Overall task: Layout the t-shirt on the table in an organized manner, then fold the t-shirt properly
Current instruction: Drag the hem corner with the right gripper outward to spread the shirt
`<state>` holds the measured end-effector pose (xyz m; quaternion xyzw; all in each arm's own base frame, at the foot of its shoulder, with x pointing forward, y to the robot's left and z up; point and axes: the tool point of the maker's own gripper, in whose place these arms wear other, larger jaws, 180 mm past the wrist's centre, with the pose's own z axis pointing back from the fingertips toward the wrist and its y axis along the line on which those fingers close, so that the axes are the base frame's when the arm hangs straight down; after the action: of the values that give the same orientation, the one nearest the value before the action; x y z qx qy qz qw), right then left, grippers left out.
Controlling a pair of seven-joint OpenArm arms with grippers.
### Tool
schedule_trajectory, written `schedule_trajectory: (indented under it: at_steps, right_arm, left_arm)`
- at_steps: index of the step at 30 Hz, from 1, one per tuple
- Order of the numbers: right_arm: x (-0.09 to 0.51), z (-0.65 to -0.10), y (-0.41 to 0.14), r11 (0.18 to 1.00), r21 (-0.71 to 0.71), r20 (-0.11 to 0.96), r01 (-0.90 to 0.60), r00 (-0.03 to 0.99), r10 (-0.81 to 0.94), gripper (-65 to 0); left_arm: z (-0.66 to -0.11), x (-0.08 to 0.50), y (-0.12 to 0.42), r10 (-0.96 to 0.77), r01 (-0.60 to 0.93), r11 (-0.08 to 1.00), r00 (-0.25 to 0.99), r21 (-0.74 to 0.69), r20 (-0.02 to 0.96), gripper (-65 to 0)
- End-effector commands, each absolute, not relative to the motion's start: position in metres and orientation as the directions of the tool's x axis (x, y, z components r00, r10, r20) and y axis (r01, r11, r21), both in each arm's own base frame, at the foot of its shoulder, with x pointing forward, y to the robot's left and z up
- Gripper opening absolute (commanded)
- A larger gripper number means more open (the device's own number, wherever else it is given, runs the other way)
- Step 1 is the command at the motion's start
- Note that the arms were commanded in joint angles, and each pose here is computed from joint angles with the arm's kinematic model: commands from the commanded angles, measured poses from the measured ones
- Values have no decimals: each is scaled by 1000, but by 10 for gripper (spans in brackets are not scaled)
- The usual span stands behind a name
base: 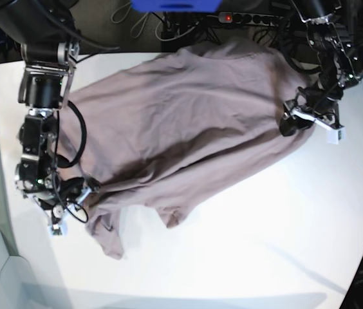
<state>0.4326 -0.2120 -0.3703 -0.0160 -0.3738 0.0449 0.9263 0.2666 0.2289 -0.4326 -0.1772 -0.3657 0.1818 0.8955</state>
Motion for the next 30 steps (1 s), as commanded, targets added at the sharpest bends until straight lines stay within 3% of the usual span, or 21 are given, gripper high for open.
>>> schedule_trajectory:
  at_steps: [1, 7, 17, 22, 30]
  right_arm:
    - [445, -354, -231, 997, -77, 726, -31, 684, 77, -455]
    - [424, -401, -283, 994, -6, 681, 109, 729, -75, -650]
    - [387, -433, -308, 990, -30, 616, 141, 783, -92, -650]
    - [390, -386, -335, 976, -58, 715, 211, 691, -107, -650]
    - [397, -339, -282, 988, -74, 774, 133, 632, -27, -650]
  left_arm:
    - [-453, 243, 237, 423, -245, 893, 743, -378, 518, -294]
    - [-453, 243, 237, 424, -245, 892, 743, -379, 518, -294]
    - [-451, 245, 237, 421, -242, 894, 740, -377, 525, -294]
    - [-450, 246, 237, 420, -239, 895, 739, -377, 527, -294]
    - [-450, 246, 235, 420, -236, 894, 739, -381, 526, -294]
